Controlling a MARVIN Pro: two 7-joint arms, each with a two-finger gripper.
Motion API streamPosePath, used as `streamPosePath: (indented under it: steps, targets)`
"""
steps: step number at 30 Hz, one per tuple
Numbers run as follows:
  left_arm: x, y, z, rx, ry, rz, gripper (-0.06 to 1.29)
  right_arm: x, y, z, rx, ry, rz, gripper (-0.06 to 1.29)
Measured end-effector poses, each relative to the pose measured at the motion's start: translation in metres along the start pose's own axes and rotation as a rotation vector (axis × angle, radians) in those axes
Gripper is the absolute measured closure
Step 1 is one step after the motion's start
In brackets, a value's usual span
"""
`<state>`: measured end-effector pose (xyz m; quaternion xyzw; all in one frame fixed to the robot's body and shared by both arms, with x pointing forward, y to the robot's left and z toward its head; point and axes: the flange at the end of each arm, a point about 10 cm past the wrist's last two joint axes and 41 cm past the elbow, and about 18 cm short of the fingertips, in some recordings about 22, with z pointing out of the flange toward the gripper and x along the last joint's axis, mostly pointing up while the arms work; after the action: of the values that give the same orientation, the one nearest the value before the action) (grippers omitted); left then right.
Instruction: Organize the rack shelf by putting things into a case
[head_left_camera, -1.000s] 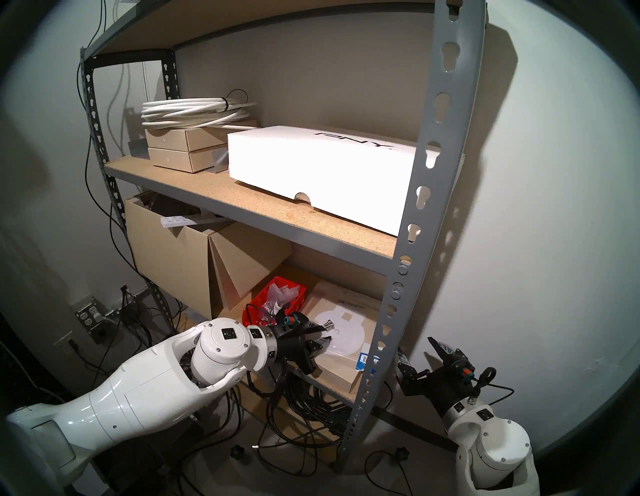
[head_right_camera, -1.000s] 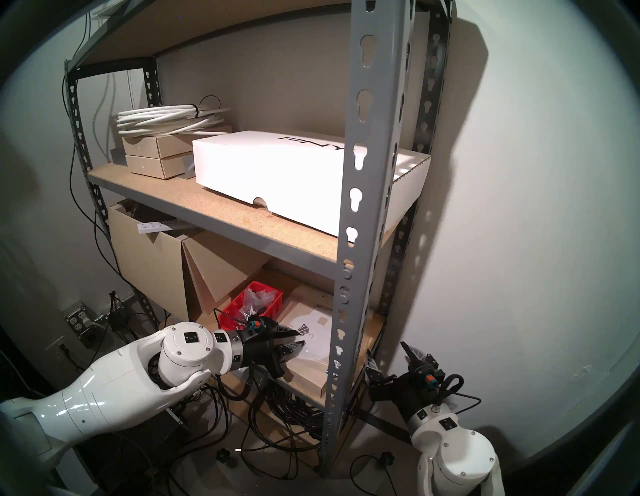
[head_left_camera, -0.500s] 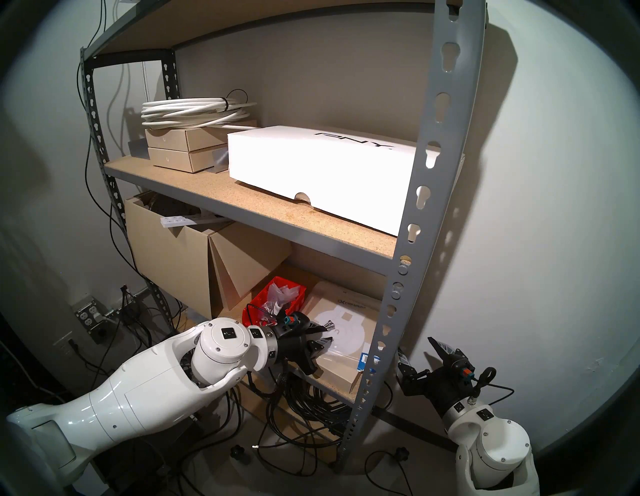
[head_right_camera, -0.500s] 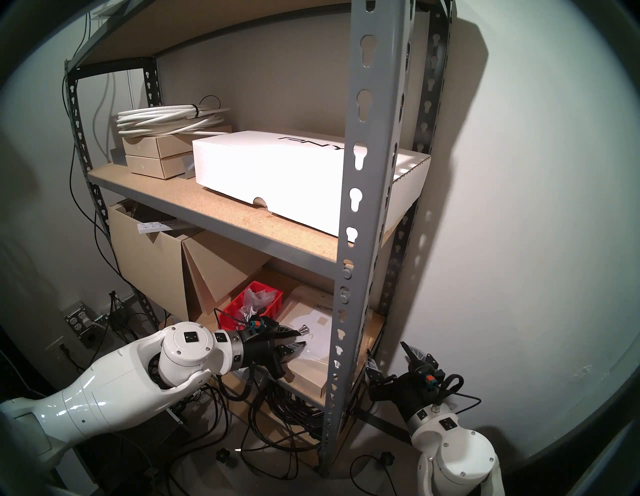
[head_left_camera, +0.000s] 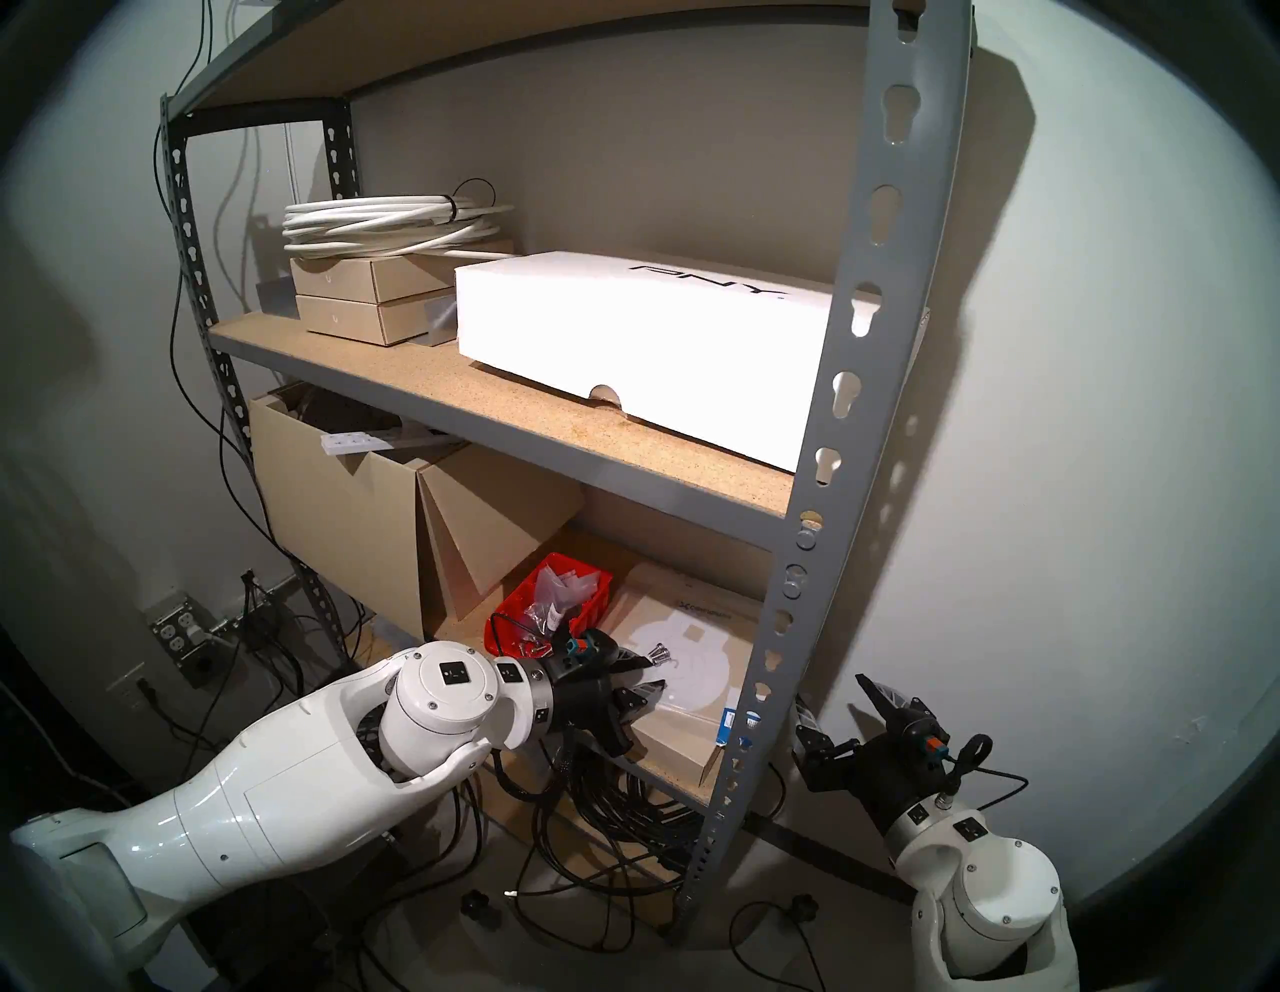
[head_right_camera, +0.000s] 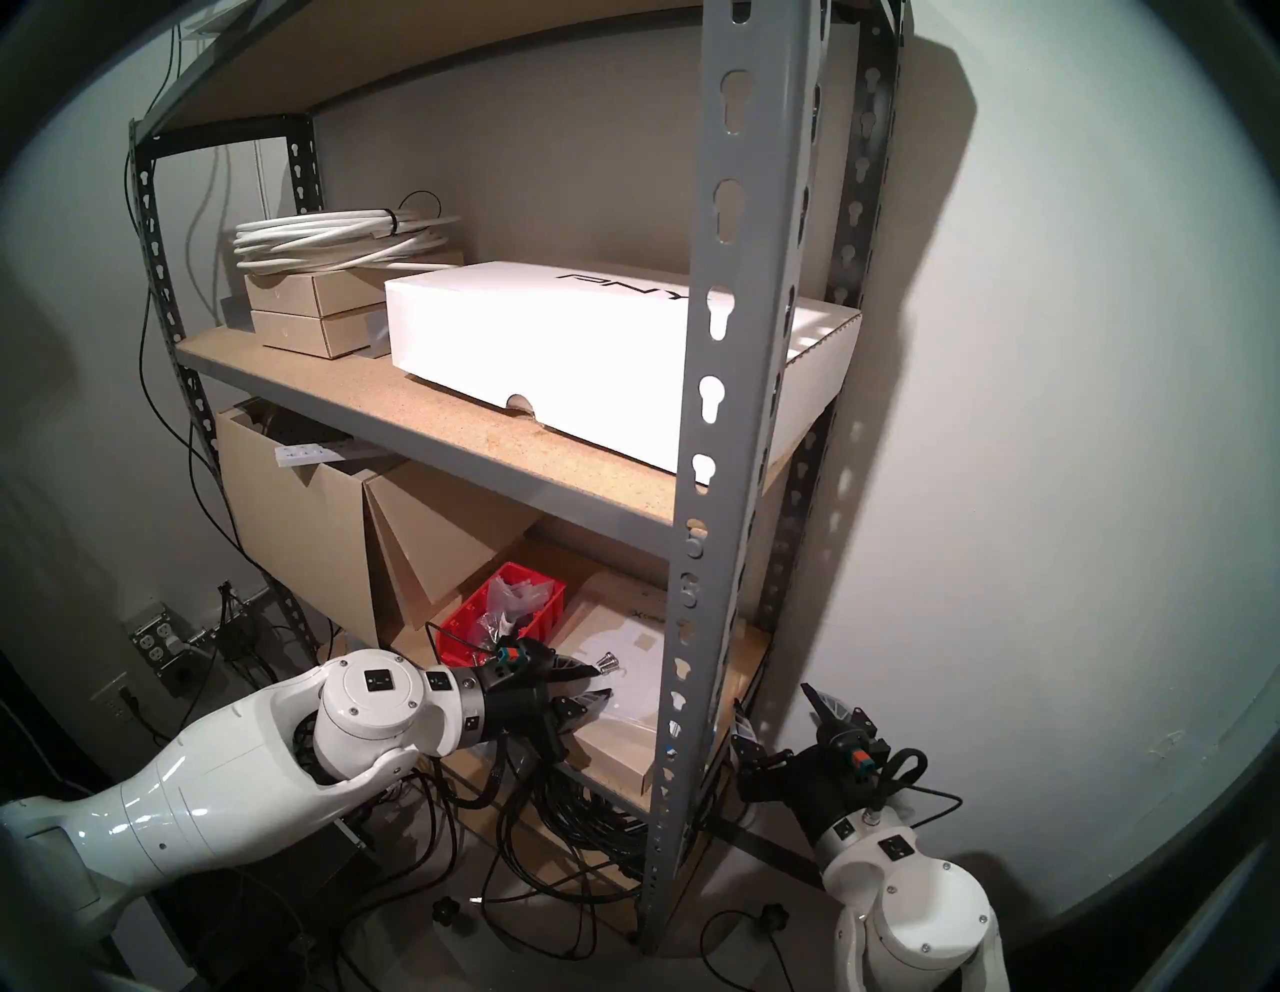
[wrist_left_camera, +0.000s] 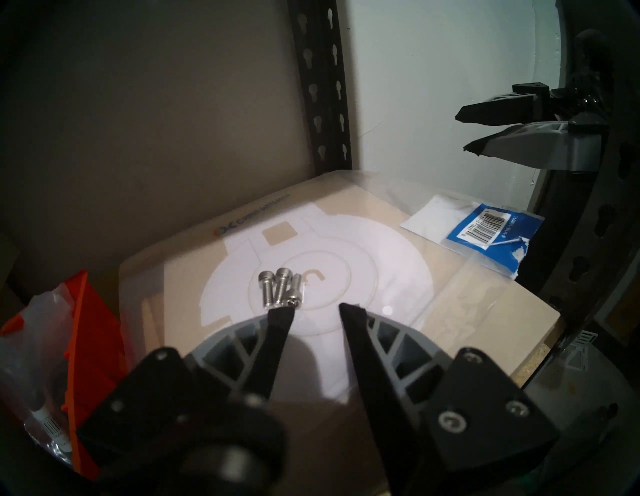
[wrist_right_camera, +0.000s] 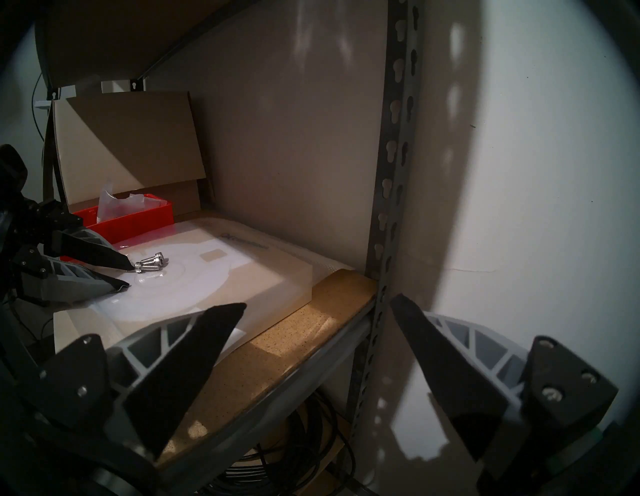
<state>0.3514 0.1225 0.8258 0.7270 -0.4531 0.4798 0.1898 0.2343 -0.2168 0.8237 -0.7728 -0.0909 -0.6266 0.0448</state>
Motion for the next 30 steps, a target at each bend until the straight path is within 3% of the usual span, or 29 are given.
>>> streamPosePath:
  steps: [16, 30]
  targets:
    - [0.004, -0.002, 0.007, 0.013, 0.011, 0.005, 0.67, 0.000, 0.000, 0.000, 0.000, 0.000, 0.000, 0.01]
    - [-0.001, -0.008, -0.009, 0.017, 0.004, -0.013, 0.63, 0.000, 0.000, 0.000, 0.000, 0.000, 0.000, 0.01]
